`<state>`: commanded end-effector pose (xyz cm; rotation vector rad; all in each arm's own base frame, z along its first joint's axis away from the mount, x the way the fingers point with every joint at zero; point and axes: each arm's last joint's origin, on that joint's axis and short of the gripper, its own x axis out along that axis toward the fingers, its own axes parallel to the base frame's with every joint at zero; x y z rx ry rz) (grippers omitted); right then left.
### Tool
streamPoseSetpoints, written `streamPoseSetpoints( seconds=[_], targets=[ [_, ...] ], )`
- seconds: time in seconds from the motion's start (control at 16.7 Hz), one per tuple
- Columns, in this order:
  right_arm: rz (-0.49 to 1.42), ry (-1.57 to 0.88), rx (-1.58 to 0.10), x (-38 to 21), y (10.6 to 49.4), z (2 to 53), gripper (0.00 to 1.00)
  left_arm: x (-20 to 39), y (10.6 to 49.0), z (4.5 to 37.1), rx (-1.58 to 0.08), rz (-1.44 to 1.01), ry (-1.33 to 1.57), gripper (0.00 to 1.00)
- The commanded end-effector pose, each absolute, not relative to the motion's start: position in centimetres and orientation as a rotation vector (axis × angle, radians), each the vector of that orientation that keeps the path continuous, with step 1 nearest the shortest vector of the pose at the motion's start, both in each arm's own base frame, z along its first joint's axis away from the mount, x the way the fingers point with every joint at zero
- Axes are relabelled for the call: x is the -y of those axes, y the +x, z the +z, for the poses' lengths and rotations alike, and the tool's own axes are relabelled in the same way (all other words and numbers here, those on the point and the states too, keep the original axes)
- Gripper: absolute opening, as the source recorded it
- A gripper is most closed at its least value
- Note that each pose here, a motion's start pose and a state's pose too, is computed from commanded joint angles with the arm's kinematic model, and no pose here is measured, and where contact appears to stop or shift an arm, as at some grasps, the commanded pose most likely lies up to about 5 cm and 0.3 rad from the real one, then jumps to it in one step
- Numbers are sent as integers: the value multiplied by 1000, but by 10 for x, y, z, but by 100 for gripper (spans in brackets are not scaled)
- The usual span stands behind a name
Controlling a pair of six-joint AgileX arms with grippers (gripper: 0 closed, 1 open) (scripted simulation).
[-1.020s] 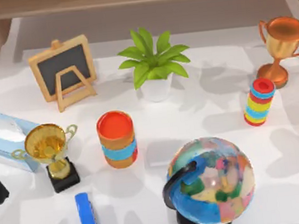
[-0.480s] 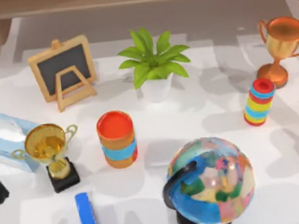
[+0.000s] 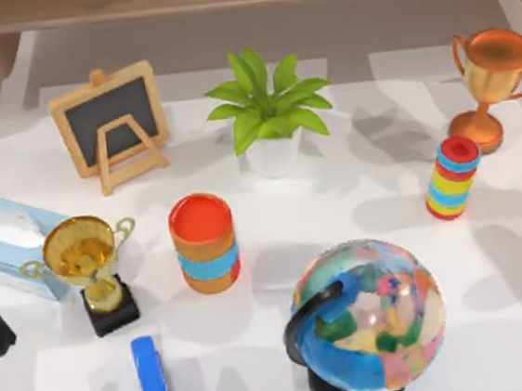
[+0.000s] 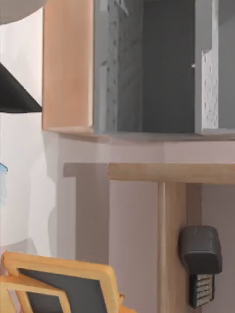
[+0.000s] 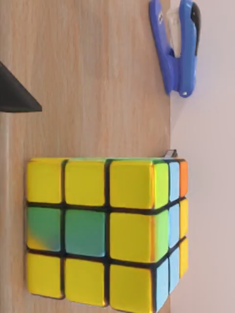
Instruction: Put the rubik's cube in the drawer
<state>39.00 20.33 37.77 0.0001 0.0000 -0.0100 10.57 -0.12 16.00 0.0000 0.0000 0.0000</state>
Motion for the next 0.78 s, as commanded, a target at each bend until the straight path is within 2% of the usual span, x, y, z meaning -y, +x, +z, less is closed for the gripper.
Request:
streamPoseSetpoints(
  seconds=[0.42,0.78],
  targets=[
    [-11,1,1,-197,395,381,100,1,106,160,0,0,0,100],
    [-9,-2,5,-190,434,387,100,1,106,160,0,0,0,100]
  ],
)
